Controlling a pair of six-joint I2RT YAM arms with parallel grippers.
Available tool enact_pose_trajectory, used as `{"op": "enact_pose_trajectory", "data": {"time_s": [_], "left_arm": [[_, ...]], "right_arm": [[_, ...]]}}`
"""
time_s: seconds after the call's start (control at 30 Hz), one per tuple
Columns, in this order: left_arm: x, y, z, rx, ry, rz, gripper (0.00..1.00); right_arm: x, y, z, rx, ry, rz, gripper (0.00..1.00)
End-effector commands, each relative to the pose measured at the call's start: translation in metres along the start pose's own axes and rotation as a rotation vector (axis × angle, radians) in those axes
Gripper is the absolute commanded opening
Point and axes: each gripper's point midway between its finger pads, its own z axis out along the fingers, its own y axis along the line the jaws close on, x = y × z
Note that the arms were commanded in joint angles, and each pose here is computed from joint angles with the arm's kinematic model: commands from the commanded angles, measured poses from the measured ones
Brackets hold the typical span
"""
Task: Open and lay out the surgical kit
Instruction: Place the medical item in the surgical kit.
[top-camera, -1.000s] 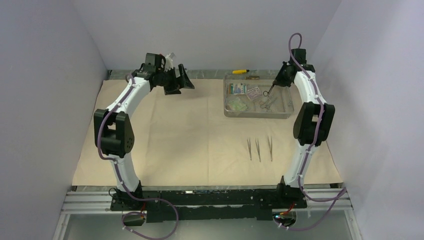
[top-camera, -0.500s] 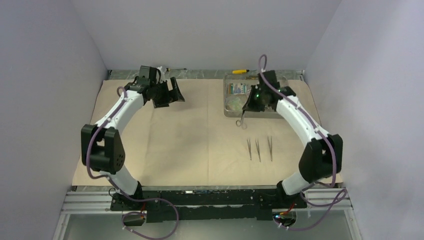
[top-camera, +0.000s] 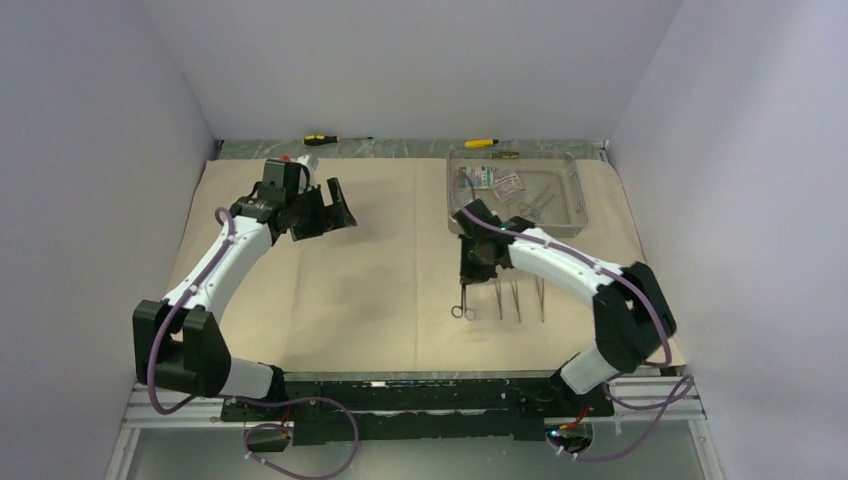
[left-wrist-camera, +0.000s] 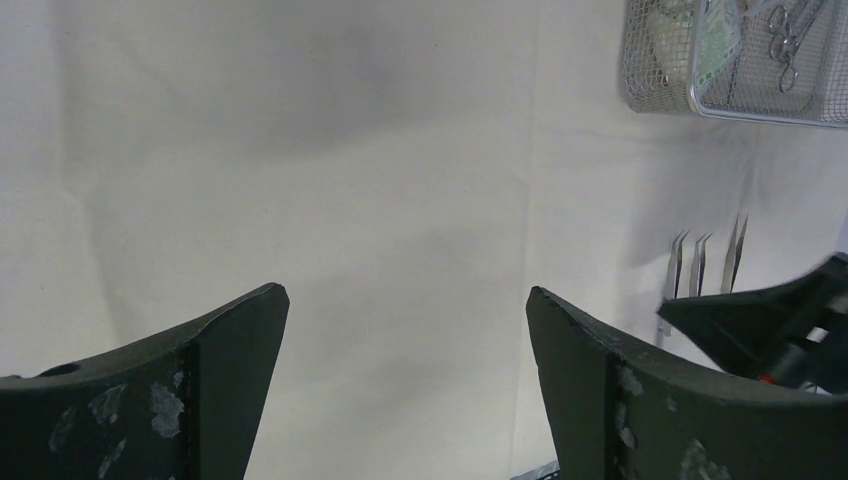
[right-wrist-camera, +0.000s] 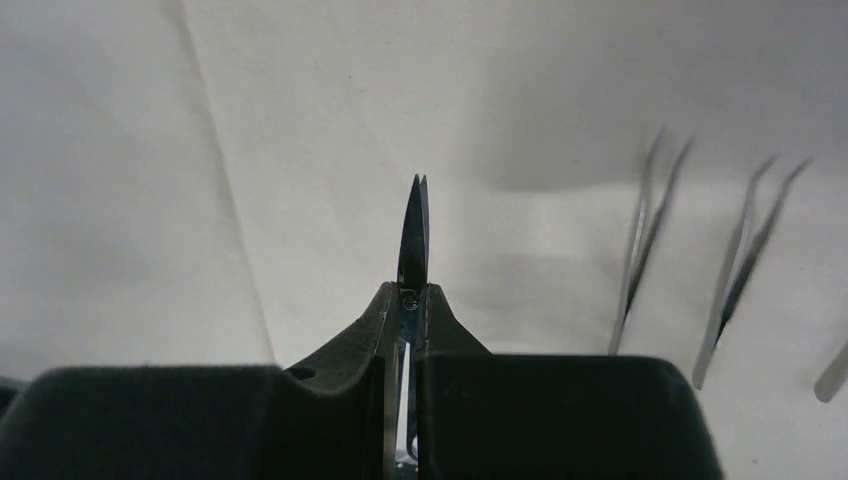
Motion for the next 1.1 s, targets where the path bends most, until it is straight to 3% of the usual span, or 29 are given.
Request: {"op": "enact_pose_trajectory", "data": {"time_s": [0.0,0.57,0.67,0.87,1.07], "left_arm": [[-0.006,-0.003,-0.014,0.005,-0.054,0.017,0.96],[-0.004,0.001,-0.016,-0.009,-0.054,0.048,0.96],[-0.005,0.001,-0.016,-0.009,-0.055,0.048,0.96],[-0.007,0.003,-0.017,-0.026,-0.063,0.053,0.97],[-0.021,0.003,-0.019,-0.048,-0.097,0.058,0.98]], "right_arm": [[-0.007,0.014,0.021,0.067,-0.041,-0.055,0.06],[-0.007,0.004,0.060,0.206,-0.041,-0.107,0.09],[-0.002,0.005,0.064,0.195,-0.018,-0.118,0.17],[-0.012,0.010,0.050,0.193,-0.027,-0.137,0.45],[-0.073,0.018,-0.002,0.147,-0.164,-0.109,0.49]]}}
